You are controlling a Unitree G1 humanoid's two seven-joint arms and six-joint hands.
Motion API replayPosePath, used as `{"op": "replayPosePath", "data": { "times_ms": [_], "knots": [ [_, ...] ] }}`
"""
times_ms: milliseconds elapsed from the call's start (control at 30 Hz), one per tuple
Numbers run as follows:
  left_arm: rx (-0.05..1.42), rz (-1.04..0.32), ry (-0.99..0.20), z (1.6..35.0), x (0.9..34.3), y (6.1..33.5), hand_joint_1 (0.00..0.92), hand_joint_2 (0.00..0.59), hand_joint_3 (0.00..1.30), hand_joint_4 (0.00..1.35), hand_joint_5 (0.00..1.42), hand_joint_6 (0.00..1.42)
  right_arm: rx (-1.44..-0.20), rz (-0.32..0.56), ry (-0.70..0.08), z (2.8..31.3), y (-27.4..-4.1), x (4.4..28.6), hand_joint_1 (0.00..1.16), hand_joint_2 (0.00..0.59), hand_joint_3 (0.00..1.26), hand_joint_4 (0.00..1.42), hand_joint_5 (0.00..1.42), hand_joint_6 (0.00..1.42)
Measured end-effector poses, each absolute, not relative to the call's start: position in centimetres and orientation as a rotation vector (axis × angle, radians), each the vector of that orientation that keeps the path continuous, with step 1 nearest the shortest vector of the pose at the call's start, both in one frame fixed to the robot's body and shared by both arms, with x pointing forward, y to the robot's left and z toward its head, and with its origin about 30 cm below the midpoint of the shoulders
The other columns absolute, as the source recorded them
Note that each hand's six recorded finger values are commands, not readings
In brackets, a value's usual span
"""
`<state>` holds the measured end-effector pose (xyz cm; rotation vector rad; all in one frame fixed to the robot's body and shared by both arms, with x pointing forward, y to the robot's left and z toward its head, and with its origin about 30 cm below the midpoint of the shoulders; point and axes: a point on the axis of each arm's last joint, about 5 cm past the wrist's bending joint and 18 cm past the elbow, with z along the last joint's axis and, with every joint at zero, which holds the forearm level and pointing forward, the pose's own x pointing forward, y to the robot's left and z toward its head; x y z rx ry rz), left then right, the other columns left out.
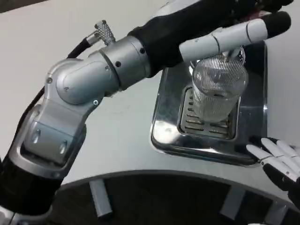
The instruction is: Grasp the cup under the faucet to collect the drink, then remove the cup.
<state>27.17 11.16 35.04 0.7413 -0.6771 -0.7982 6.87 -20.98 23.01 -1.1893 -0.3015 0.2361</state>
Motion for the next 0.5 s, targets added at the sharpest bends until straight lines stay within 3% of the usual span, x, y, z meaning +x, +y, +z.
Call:
{"op": "replayPosePath", "data": {
  "times_ms": [500],
  "knots": [
    [0.833,-0.781,-0.72,34.73,27.47,11.54,0.0,0.066,0.14,0.06,0.16,0.21,-1.151,0.232,-0.312,22.88,-20.68,7.2,0.42,0.429,0.11,0.01,0.0,0.0]
  ]
}}
